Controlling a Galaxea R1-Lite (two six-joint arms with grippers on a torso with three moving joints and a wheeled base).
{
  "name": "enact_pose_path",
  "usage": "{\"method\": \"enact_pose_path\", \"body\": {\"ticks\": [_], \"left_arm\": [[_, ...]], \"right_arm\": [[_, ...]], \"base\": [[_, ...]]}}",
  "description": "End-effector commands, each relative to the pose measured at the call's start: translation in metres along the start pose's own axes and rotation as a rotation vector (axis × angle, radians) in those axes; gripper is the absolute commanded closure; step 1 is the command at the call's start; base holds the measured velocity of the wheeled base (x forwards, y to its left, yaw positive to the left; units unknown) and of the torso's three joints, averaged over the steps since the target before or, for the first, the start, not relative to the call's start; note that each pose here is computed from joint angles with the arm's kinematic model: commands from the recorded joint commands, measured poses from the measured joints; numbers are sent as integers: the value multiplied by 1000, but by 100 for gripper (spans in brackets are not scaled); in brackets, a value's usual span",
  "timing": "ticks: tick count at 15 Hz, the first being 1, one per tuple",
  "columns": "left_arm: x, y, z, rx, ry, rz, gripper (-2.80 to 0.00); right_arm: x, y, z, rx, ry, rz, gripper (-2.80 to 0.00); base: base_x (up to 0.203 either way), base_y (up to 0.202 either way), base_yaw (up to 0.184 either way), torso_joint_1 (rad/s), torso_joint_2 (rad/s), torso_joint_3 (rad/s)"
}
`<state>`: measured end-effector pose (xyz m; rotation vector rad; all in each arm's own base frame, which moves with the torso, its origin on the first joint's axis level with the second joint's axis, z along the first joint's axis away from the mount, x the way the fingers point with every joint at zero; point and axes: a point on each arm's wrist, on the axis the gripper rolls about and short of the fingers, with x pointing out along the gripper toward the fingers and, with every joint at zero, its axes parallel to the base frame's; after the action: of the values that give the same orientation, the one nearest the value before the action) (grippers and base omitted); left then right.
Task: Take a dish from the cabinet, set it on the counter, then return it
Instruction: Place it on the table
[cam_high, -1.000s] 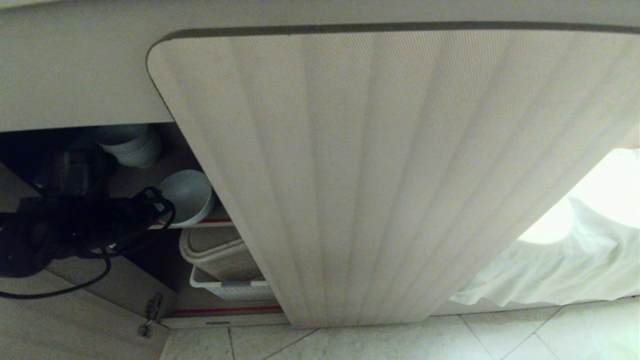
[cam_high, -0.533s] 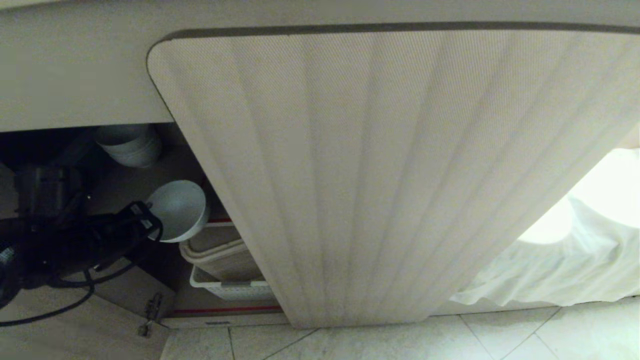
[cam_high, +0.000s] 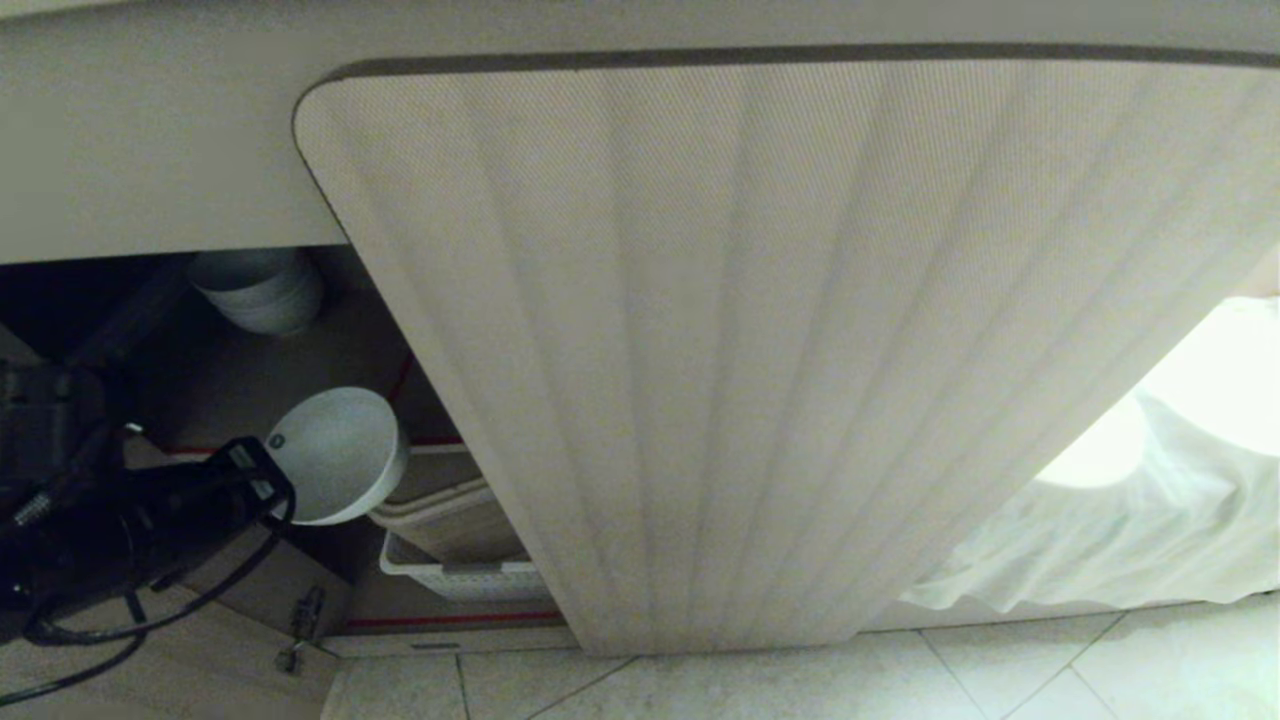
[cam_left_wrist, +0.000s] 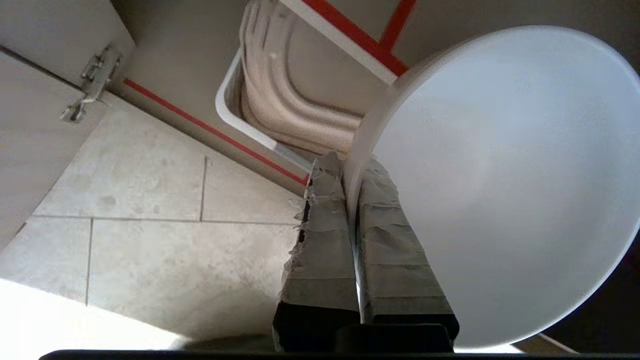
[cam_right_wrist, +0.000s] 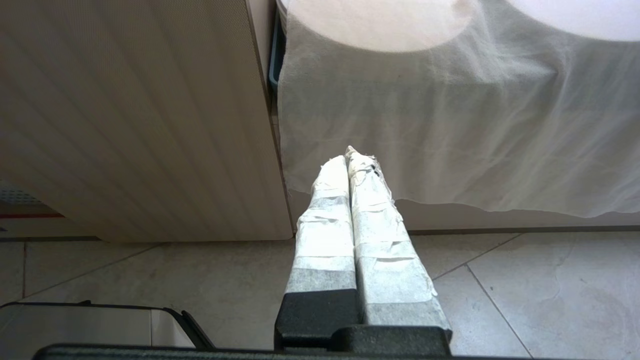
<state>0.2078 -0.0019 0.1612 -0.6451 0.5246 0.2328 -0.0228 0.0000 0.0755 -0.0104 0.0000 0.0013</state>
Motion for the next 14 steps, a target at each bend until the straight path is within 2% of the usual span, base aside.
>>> {"method": "enact_pose_path", "body": {"ticks": [1,4,7,14], "left_arm": [[-9,0,0,-5,-15,-14,0],[-21,4,-5,6,-4,-21,0],[-34,4,-14,54,38,-31,0],[-65,3,-32,123,117,-86,0]], "right_arm": [[0,0,0,0,0,0,0],[0,0,0,0,0,0,0],[0,0,0,0,0,2,0],[0,0,0,0,0,0,0]], "base": [[0,0,0,0,0,0],[0,0,0,0,0,0],[0,0,0,0,0,0],[0,0,0,0,0,0]]}}
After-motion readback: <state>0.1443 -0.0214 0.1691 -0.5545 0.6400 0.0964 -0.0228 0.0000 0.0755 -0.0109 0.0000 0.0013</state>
